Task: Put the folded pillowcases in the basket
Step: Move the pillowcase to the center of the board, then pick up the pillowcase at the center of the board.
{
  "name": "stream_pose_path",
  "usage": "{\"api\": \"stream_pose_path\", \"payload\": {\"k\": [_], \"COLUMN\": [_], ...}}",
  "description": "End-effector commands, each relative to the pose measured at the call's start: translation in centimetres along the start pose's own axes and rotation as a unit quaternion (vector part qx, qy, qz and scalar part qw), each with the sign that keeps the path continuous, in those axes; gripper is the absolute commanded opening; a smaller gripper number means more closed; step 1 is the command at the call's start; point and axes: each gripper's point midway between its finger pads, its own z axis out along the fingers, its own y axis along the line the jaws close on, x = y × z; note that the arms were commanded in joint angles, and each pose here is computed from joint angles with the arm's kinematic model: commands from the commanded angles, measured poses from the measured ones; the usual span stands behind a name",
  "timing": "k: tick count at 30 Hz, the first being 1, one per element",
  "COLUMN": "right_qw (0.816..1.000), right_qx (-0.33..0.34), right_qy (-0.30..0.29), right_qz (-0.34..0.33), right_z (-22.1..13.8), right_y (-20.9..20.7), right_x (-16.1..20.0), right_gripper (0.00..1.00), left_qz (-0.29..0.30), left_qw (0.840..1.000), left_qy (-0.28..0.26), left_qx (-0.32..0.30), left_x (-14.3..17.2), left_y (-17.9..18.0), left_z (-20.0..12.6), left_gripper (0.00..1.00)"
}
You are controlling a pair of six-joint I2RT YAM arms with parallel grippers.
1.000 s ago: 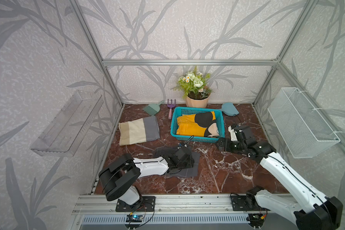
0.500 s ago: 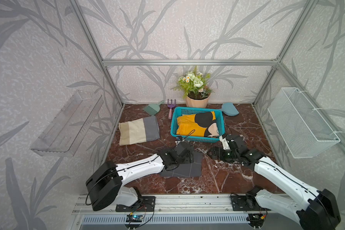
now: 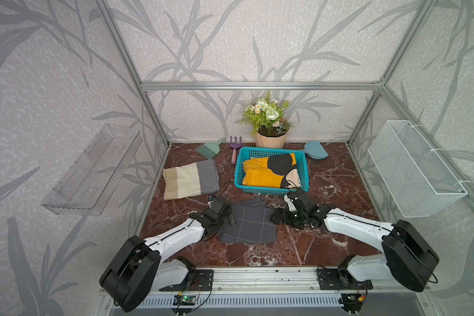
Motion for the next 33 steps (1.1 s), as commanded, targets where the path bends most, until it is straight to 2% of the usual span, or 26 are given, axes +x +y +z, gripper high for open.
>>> {"api": "stream_pose_path", "payload": {"k": [1,9,15,18,19,20,22,23,24,26,28,29,30,31,33], "right_qw": [1.000,0.999,0.999,0.998,0.998,0.998,0.998,0.998,0.998,0.998,0.997,0.997,0.997,0.997,0.997], "right_qx": [-0.019,-0.025,-0.025,-0.022,-0.022,-0.018,-0.012,-0.012,-0.009,-0.003,0.004,0.007,0.008,0.011,0.011], "right_qy": [-0.011,0.010,0.023,0.028,0.028,0.031,0.034,0.034,0.035,0.038,0.040,0.040,0.039,0.040,0.040], "right_qz": [-0.004,-0.023,-0.039,-0.044,-0.046,-0.047,-0.047,-0.049,-0.050,-0.054,-0.059,-0.061,-0.063,-0.063,-0.066], "right_z": [0.8,3.2,4.6,5.2,5.3,5.5,5.7,5.8,5.9,5.9,5.9,5.9,5.9,5.9,5.7], "right_y": [1.7,3.8,5.2,5.4,5.6,5.5,5.4,5.4,5.4,5.4,5.4,5.4,5.5,5.4,5.6], "right_x": [-1.1,-1.0,-0.5,0.0,0.0,0.2,0.4,0.4,0.5,0.6,0.6,0.7,0.7,0.7,0.6], "right_gripper": [0.99,0.99,0.99,0.90,0.85,0.76,0.52,0.41,0.34,0.30,0.21,0.12,0.04,0.00,0.00], "left_qz": [-0.002,-0.001,0.008,0.014,0.015,0.016,0.018,0.018,0.017,0.016,0.017,0.018,0.019,0.019,0.020], "left_qw": [0.999,0.987,0.988,0.989,0.989,0.989,0.989,0.988,0.988,0.989,0.989,0.989,0.989,0.989,0.989], "left_qy": [0.019,0.086,0.080,0.076,0.075,0.074,0.074,0.075,0.073,0.071,0.070,0.068,0.069,0.068,0.063], "left_qx": [0.032,0.134,0.134,0.127,0.125,0.124,0.129,0.131,0.132,0.132,0.131,0.131,0.129,0.127,0.132], "left_x": [1.2,3.7,3.6,3.7,3.8,3.8,4.0,4.1,4.1,4.0,4.0,3.8,3.9,3.8,3.6], "left_y": [-0.2,-3.7,-3.6,-3.1,-2.9,-2.8,-2.8,-2.8,-2.8,-2.8,-2.8,-2.9,-2.8,-2.7,-2.8], "left_z": [0.5,1.5,1.2,1.0,0.9,0.9,0.9,0.9,0.9,0.9,0.9,0.8,0.8,0.8,0.6], "left_gripper": [1.00,1.00,1.00,0.99,0.98,0.95,0.76,0.63,0.51,0.34,0.17,0.06,0.00,0.00,0.00]}}
